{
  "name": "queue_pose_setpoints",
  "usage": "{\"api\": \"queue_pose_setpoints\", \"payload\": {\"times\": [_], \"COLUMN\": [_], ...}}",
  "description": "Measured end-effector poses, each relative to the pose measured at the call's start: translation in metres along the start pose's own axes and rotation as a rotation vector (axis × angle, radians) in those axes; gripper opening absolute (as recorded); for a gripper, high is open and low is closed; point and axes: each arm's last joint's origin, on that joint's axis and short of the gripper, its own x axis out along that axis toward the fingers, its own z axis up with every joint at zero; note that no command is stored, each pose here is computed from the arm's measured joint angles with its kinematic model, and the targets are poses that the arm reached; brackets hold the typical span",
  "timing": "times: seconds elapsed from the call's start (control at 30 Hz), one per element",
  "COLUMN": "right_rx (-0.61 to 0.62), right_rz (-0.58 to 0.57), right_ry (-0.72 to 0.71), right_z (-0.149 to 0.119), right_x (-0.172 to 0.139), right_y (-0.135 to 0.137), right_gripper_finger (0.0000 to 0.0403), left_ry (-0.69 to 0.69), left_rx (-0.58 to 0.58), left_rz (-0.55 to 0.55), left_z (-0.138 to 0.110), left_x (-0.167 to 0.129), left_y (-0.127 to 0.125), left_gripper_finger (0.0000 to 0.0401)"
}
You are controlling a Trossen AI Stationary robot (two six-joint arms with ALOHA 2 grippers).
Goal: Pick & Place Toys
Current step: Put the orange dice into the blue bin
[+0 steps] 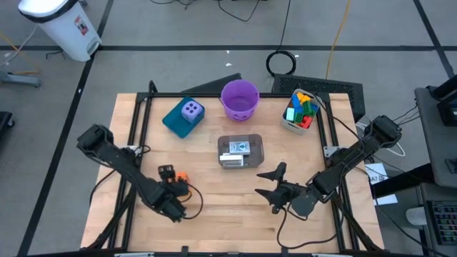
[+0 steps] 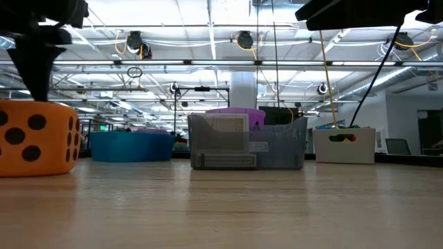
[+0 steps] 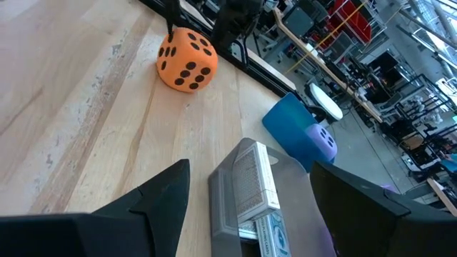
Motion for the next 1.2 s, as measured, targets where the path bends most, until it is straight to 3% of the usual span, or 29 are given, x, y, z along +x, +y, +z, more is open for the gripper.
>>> {"api": "queue_pose_setpoints", "payload": {"times": [0.13, 0.23, 0.33, 0.57, 0.73, 0.93, 1.2], "right_rx": [0.000, 0.000, 0.000, 0.000, 0.017, 0.022, 0.021], "right_rz": [0.000, 0.002, 0.002, 0.002, 0.002, 0.002, 0.002], "right_ry": [0.000, -0.001, -0.001, -0.001, -0.001, -0.001, -0.001], "right_z": [0.000, 0.000, 0.000, 0.000, 0.000, 0.000, 0.000], "right_x": [0.000, 0.000, 0.000, 0.000, 0.000, 0.000, 0.000], "right_y": [0.000, 0.000, 0.000, 0.000, 0.000, 0.000, 0.000], "right_gripper_finger": [0.0263, 0.0263, 0.0263, 0.0263, 0.0263, 0.0263, 0.0263], "left_ry": [0.007, 0.010, -0.011, -0.059, -0.075, -0.067, -0.079], "left_rx": [0.177, 0.194, 0.132, -0.138, -0.140, -0.185, -0.220], "left_rz": [0.057, 0.067, 0.074, 0.114, 0.163, 0.194, 0.209], "left_z": [0.003, 0.006, 0.010, 0.015, 0.017, 0.020, 0.021], "left_x": [0.011, 0.018, 0.023, 0.031, 0.040, 0.050, 0.037], "left_y": [-0.007, -0.014, -0.019, -0.022, -0.027, -0.031, -0.025], "left_gripper_finger": [0.0340, 0.0340, 0.0340, 0.0340, 0.0327, 0.0243, 0.0233]}}
